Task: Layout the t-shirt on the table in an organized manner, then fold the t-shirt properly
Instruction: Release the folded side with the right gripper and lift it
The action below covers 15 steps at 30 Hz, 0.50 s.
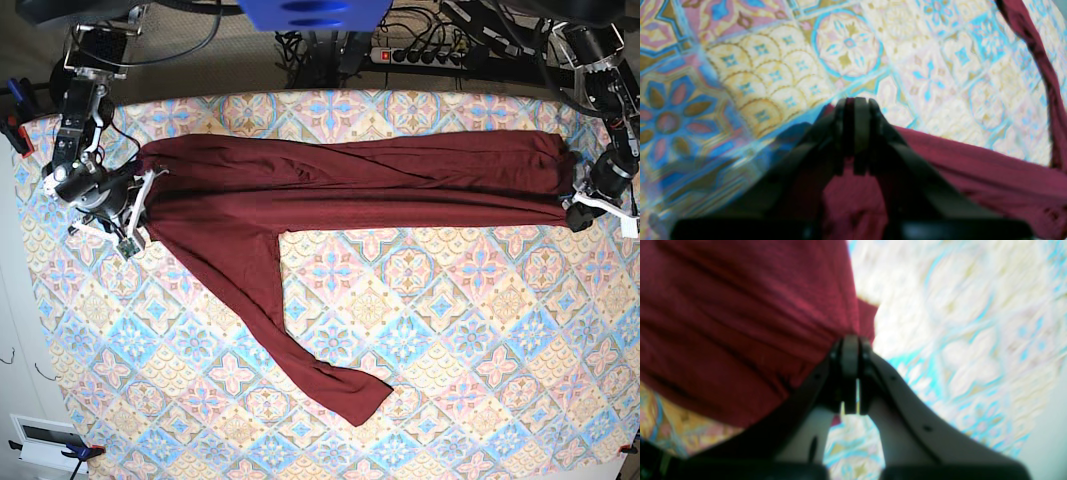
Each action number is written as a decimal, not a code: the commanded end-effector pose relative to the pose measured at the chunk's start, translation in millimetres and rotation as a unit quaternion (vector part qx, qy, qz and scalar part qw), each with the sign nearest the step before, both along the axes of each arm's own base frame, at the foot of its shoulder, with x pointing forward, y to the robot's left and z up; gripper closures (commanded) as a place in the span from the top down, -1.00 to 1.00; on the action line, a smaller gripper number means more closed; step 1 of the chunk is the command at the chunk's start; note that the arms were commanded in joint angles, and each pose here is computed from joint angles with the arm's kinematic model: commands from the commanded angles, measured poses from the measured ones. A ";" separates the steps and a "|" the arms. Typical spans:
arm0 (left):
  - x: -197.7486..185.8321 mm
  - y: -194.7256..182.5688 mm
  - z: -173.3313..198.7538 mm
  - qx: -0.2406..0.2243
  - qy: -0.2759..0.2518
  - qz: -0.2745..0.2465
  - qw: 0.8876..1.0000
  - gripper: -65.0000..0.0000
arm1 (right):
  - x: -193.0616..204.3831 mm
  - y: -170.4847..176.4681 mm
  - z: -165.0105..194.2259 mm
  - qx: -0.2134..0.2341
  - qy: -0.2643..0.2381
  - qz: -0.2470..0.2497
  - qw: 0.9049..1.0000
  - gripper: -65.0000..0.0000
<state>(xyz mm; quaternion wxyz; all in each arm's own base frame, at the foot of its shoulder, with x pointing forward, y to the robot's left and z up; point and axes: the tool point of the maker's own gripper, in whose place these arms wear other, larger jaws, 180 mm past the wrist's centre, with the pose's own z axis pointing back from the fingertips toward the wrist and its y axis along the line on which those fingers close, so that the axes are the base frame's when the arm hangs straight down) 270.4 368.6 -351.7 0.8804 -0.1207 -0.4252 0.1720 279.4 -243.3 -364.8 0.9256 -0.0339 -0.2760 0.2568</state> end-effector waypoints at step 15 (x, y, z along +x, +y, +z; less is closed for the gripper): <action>-16.8 5.0 -24.8 0.080 0.068 -0.025 0.994 -1.00 | -20.8 -1.7 -10.3 -0.005 0.019 0.005 1.000 -0.98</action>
